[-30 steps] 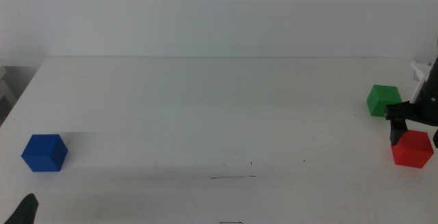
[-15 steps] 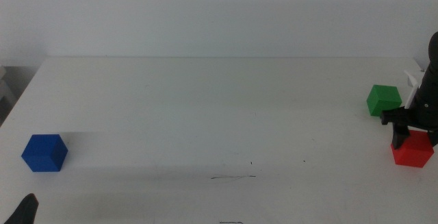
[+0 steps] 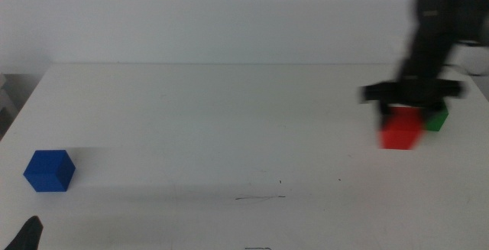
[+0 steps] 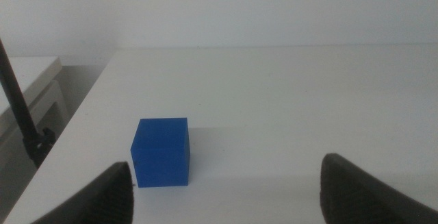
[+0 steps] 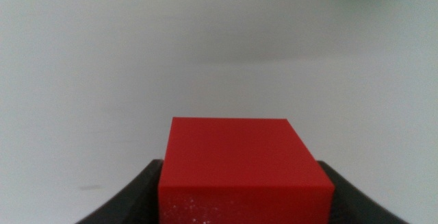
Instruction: Stack red cubes first, then green, then blue cubes in a specific spot.
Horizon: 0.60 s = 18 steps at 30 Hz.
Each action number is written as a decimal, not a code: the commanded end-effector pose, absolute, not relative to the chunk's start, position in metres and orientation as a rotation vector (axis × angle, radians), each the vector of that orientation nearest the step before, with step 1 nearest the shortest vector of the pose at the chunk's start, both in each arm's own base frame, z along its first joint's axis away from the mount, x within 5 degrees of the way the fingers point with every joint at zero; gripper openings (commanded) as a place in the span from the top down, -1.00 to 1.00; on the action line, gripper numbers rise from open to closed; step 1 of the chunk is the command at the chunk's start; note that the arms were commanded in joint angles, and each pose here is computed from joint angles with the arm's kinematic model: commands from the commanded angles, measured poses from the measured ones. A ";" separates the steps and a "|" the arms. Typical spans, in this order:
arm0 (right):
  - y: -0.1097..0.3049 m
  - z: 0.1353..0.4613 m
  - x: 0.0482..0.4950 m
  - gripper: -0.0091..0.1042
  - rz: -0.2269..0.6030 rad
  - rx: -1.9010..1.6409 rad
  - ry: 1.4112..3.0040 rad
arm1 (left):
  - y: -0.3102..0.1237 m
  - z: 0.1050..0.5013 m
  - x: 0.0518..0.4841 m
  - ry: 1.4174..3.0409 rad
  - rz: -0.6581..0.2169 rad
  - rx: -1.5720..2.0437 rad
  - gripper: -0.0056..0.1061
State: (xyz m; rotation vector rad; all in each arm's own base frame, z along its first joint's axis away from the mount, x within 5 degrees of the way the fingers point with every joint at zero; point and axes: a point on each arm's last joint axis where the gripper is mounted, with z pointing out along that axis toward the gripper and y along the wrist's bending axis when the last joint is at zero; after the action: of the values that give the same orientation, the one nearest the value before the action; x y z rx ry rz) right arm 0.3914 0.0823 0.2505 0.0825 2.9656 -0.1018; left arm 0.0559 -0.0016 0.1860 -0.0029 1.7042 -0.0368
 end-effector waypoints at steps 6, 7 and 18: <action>0.205 0.263 0.384 0.86 -0.019 -0.129 2.930 | -0.001 0.202 0.054 1.577 -0.050 -0.015 -0.77; 0.216 0.261 0.383 0.86 0.000 -0.134 2.929 | -0.001 0.202 0.054 1.577 -0.050 -0.015 -0.77; 0.269 0.247 0.370 0.86 0.191 -0.140 2.989 | -0.001 0.202 0.054 1.577 -0.050 -0.015 -0.77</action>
State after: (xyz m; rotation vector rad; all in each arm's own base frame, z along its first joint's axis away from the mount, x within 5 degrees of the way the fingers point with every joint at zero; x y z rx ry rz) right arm 0.3792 0.2739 0.2091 -0.1469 3.0095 0.1768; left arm 0.0559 -0.0016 0.1860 -0.0029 1.7042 -0.0368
